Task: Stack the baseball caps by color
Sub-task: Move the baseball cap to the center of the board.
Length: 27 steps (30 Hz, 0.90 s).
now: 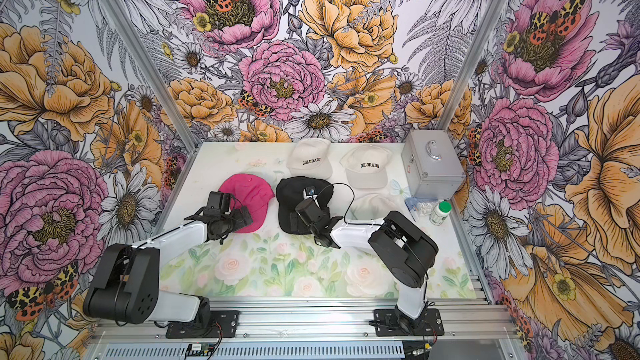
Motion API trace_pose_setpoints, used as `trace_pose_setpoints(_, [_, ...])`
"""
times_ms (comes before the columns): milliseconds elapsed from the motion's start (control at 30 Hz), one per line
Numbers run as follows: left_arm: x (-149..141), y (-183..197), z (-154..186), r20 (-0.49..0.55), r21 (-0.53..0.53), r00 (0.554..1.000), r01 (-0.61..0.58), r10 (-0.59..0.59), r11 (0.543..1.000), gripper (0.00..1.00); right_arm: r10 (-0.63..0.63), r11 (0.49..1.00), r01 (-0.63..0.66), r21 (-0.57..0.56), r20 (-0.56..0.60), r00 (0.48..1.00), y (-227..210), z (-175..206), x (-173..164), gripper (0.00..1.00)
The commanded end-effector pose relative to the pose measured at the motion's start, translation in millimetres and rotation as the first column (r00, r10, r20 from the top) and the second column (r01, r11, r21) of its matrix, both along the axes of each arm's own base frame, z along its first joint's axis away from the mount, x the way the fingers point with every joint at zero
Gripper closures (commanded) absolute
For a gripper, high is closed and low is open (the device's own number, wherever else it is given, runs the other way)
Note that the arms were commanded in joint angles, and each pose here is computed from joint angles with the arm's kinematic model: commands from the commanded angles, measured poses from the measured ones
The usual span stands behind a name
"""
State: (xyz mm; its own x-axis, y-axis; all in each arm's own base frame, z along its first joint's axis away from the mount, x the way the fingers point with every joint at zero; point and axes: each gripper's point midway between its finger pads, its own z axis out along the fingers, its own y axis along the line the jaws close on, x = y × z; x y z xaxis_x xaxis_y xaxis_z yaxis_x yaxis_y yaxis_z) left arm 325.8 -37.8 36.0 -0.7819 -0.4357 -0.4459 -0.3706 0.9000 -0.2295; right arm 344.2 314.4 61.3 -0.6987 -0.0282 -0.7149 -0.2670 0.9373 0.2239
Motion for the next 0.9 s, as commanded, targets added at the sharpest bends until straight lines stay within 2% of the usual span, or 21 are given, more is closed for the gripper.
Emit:
trace_pose_setpoints(0, [22, -3, 0, 0.007, -0.023, 1.0, -0.002, 0.002, 1.0, 0.01, -0.033, 0.999, 0.032, -0.023, -0.029, 0.999, -7, -8, 3, 0.01])
trace_pose_setpoints(367, [89, -10, -24, -0.045, -0.065, 0.994, -0.098, 0.096, 0.993, 0.01, -0.046, 0.999, 0.045, -0.024, -0.038, 0.998, -16, -5, 8, 0.01])
trace_pose_setpoints(600, [144, -13, -32, -0.039, -0.079, 0.996, -0.088, 0.086, 0.993, 0.01, -0.02, 0.999, 0.019, -0.03, -0.045, 0.999, -11, -8, 8, 0.01])
trace_pose_setpoints(733, [165, -13, -20, -0.027, -0.078, 0.998, -0.054, 0.052, 0.996, 0.01, -0.011, 1.0, 0.01, -0.027, -0.053, 0.999, -8, -10, 9, 0.01])
trace_pose_setpoints(867, [168, -14, 10, 0.026, -0.083, 0.999, -0.026, 0.029, 0.996, 0.01, 0.02, 0.999, -0.022, -0.026, -0.07, 0.997, -1, -16, 9, 0.01])
